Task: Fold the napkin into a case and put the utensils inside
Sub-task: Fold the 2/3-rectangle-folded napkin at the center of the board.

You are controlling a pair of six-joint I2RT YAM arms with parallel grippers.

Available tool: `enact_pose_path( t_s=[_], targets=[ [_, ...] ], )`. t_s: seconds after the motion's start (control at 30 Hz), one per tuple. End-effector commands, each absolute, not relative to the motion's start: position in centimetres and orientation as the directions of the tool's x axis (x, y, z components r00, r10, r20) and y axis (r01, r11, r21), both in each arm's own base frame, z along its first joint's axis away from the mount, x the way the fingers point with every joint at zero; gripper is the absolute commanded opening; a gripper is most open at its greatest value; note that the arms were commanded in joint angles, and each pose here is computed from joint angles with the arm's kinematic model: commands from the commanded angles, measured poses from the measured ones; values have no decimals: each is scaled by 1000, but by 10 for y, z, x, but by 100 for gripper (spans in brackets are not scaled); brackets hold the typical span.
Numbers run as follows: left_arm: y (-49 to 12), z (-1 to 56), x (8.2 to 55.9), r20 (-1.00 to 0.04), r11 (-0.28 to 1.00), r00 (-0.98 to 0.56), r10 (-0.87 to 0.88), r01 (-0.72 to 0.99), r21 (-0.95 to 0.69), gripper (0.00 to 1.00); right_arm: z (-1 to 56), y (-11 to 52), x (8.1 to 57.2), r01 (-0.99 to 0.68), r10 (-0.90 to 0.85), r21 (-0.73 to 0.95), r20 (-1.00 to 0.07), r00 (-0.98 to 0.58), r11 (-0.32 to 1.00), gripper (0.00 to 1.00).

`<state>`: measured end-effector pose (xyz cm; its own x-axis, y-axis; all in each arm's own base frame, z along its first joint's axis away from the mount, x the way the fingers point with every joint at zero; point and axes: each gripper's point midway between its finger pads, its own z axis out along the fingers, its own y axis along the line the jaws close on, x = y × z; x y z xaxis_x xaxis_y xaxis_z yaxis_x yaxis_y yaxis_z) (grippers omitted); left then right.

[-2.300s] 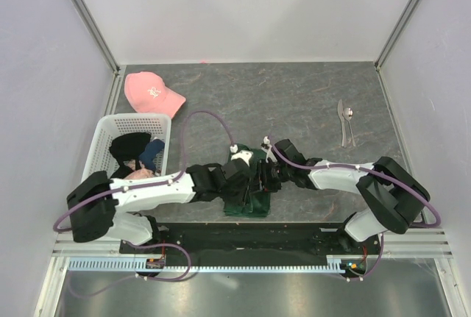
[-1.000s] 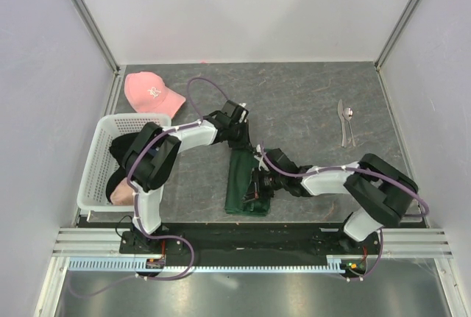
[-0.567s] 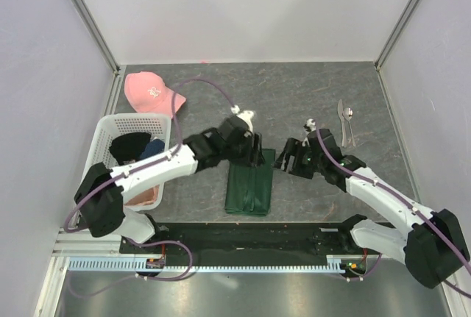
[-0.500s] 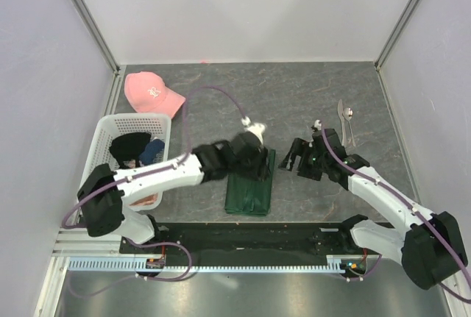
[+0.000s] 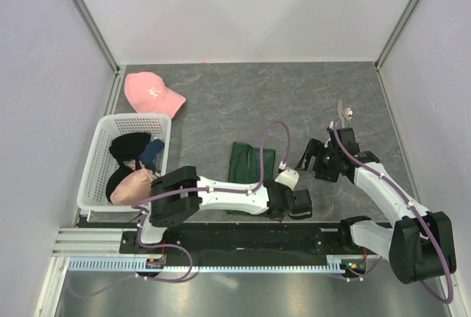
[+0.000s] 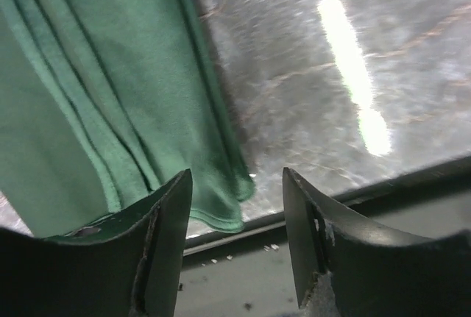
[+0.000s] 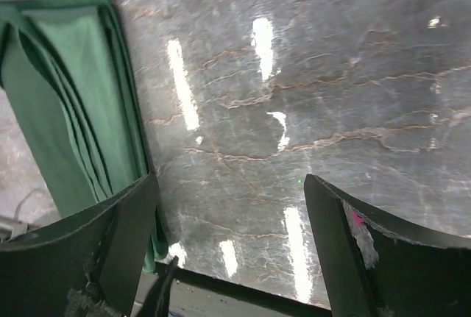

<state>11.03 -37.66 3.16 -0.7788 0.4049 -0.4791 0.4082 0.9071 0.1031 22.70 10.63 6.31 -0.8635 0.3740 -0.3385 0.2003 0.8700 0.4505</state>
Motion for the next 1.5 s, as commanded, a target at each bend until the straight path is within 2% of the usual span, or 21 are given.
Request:
enact_pose_path(
  t_s=[0.0, 0.17, 0.27, 0.37, 0.47, 0.53, 0.73, 1.0, 1.27, 1.3, 1.33, 1.47],
  targets=[
    [-368, 37, 126, -532, 928, -761, 372, 323, 187, 57, 65, 115, 226, 127, 330, 489, -356, -874, 863, 89],
    [-370, 24, 126, -511, 916, -760, 401, 337, 218, 50, 58, 118, 225, 122, 327, 503, -343, -881, 856, 89],
    [-367, 16, 125, -496, 910, -763, 414, 340, 236, 31, 56, 125, 223, 110, 322, 532, -326, -889, 840, 88],
    [-365, 20, 125, -491, 913, -770, 408, 344, 220, 17, 55, 132, 221, 82, 309, 567, -317, -897, 820, 88],
    [-367, 32, 122, -491, 919, -778, 392, 353, 174, 8, 57, 143, 221, 37, 289, 618, -312, -905, 786, 87],
    [-371, 37, 119, -495, 919, -778, 387, 372, 135, 6, 59, 157, 217, 17, 273, 680, -272, -923, 733, 87],
    [-375, 58, 112, -490, 920, -804, 337, 393, -12, 2, 61, 192, 220, -23, 252, 756, -247, -936, 654, 86],
    [-372, 76, 111, -501, 913, -812, 300, 396, -96, 2, 51, 212, 217, 17, 280, 785, -200, -939, 619, 73],
    [-375, 75, 107, -496, 903, -815, 300, 410, -126, 2, 42, 223, 229, 20, 309, 802, -207, -928, 597, 63],
    [-375, 75, 107, -496, 903, -815, 300, 410, -127, 2, 41, 223, 232, 15, 311, 800, -216, -926, 600, 60],
    [-375, 75, 107, -495, 903, -815, 300, 410, -129, 2, 38, 222, 233, 18, 309, 793, -216, -926, 609, 53],
    [-372, 73, 107, -494, 902, -817, 296, 409, -137, 2, 37, 221, 241, 1, 310, 777, -250, -917, 630, 45]
  ],
)
